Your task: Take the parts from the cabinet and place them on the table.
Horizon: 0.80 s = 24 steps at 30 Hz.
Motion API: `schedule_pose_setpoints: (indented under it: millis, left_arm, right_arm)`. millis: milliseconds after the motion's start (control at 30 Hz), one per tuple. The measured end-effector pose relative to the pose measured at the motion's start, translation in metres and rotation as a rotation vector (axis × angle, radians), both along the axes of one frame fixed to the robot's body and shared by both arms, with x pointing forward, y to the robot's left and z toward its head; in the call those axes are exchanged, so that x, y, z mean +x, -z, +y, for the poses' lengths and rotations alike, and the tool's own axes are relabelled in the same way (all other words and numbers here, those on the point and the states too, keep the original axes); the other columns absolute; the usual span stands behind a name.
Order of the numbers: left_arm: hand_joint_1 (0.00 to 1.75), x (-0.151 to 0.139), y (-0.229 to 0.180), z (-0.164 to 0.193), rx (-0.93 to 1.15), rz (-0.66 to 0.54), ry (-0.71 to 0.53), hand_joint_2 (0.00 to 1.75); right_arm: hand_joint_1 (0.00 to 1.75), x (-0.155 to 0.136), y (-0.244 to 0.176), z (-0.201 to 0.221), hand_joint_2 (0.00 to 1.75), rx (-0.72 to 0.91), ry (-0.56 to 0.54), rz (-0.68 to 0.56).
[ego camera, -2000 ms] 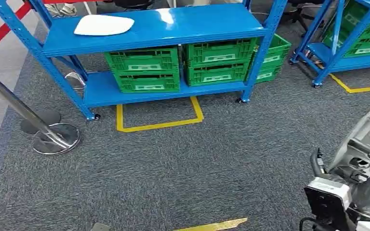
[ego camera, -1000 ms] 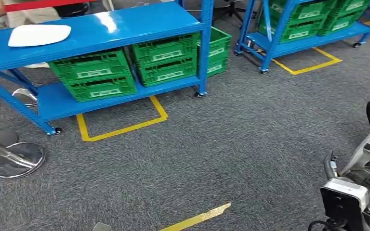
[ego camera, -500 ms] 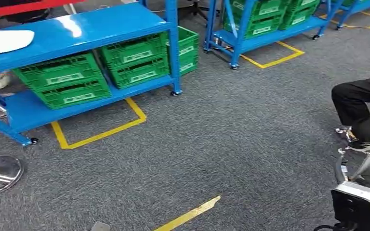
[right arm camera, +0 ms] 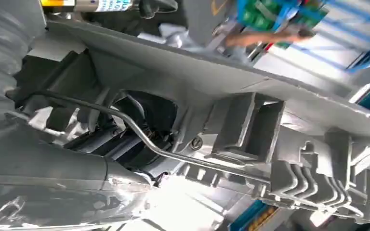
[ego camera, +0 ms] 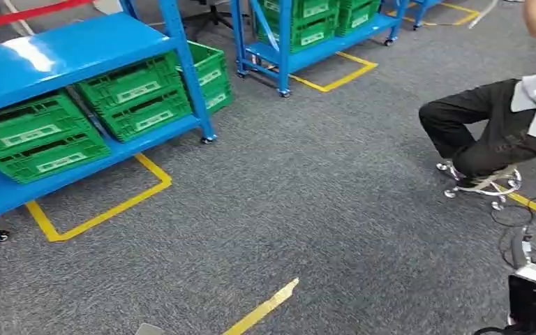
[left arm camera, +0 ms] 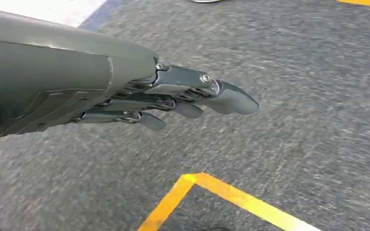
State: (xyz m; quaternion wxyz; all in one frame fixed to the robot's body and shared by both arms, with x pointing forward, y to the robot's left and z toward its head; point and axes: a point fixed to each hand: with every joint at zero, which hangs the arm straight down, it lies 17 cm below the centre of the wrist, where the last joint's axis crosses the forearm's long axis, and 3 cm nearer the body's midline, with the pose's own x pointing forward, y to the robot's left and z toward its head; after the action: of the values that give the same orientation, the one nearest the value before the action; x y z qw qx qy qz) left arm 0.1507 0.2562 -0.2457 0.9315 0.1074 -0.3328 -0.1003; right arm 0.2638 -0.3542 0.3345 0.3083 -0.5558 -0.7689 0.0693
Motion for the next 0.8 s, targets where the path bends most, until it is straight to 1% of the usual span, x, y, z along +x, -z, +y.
schedule_pose_setpoints:
  millis: [133, 433, 667, 800]
  left_arm:
    - [0.0, 0.002, -0.001, -0.002, -0.004, -0.003, 0.005, 1.75]
    - [0.0, 0.0, 0.0, -0.004, -0.004, 0.0, 0.008, 1.75]
    - [0.0, 0.001, 0.0, -0.002, 0.0, -0.002, 0.008, 1.75]
    - [0.0, -0.004, 0.001, -0.003, -0.001, 0.005, 0.008, 1.75]
  right_arm:
    - [1.64, -0.004, 0.002, -0.019, 1.75, 0.023, 0.045, 0.01]
    - [1.64, -0.015, -0.004, -0.051, 1.75, 0.022, 0.124, -0.019]
    - [1.64, -0.023, -0.008, -0.061, 1.75, 0.016, 0.161, -0.029]
    - [1.64, -0.024, -0.008, -0.063, 1.75, 0.017, 0.168, -0.029]
